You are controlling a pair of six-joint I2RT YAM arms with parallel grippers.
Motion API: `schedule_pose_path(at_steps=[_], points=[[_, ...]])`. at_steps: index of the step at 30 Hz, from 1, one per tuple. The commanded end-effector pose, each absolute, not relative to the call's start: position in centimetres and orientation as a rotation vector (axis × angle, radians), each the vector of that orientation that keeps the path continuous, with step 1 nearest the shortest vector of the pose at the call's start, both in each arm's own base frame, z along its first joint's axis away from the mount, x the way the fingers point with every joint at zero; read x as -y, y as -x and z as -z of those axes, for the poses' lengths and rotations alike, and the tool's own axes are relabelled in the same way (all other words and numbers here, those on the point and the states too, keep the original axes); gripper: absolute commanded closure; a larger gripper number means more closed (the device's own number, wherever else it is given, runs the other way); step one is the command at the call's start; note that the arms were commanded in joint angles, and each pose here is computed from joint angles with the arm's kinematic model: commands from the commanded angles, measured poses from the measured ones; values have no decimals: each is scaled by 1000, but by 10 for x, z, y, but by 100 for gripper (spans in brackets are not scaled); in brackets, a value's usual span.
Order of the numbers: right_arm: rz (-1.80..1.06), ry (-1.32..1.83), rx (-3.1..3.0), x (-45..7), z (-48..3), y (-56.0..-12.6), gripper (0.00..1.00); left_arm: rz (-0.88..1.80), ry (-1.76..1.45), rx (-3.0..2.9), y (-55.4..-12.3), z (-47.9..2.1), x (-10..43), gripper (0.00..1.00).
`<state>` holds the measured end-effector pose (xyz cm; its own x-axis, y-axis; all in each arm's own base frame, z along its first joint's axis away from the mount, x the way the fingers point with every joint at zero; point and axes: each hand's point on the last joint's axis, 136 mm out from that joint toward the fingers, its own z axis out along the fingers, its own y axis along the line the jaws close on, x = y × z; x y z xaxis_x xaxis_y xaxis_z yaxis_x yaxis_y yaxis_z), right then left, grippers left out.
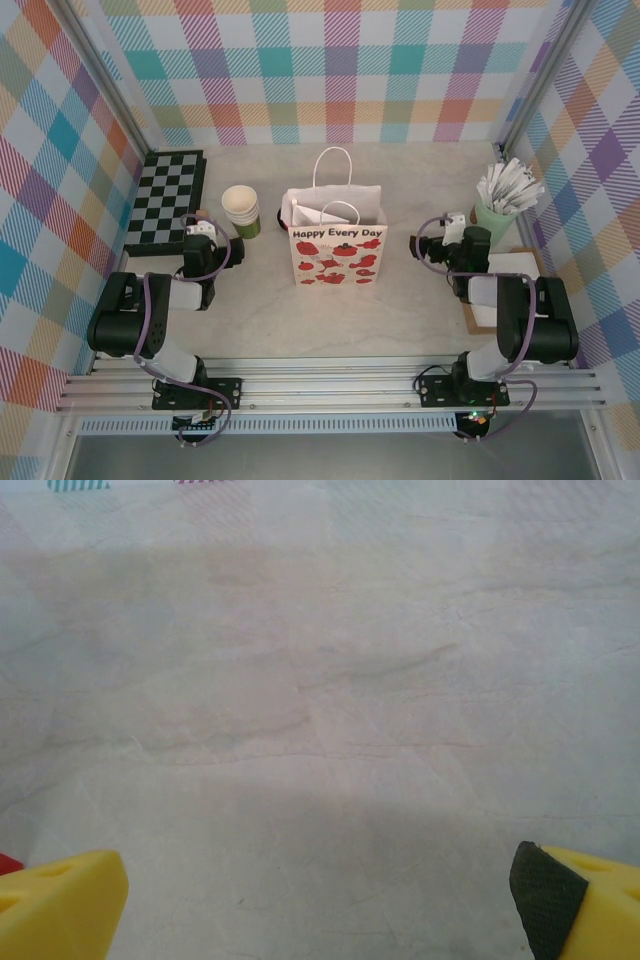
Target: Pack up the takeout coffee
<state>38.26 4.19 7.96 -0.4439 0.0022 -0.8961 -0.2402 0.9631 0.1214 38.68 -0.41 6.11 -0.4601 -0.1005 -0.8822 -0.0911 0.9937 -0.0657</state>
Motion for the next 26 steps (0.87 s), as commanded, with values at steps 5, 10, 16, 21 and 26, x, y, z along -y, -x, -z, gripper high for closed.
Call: schedule_pose_path(at_steps=[5,10,16,21,26], points=[[-178,51,-1972,-25,-90,-397,0,1,107,-1989,-398,-78,8,0],[-178,51,-1970,-25,-90,-397,0,10,96,-1992,-398,-78,10,0],[-178,51,-1969,-25,-90,-397,0,20,82,-1999,-399,-78,12,0],[-178,51,-1969,-25,-90,-397,0,24,76,-2003,-399,-77,13,0],[-179,52,-1969,-26,-91,-397,0,24,77,-2000,-399,-78,13,0]])
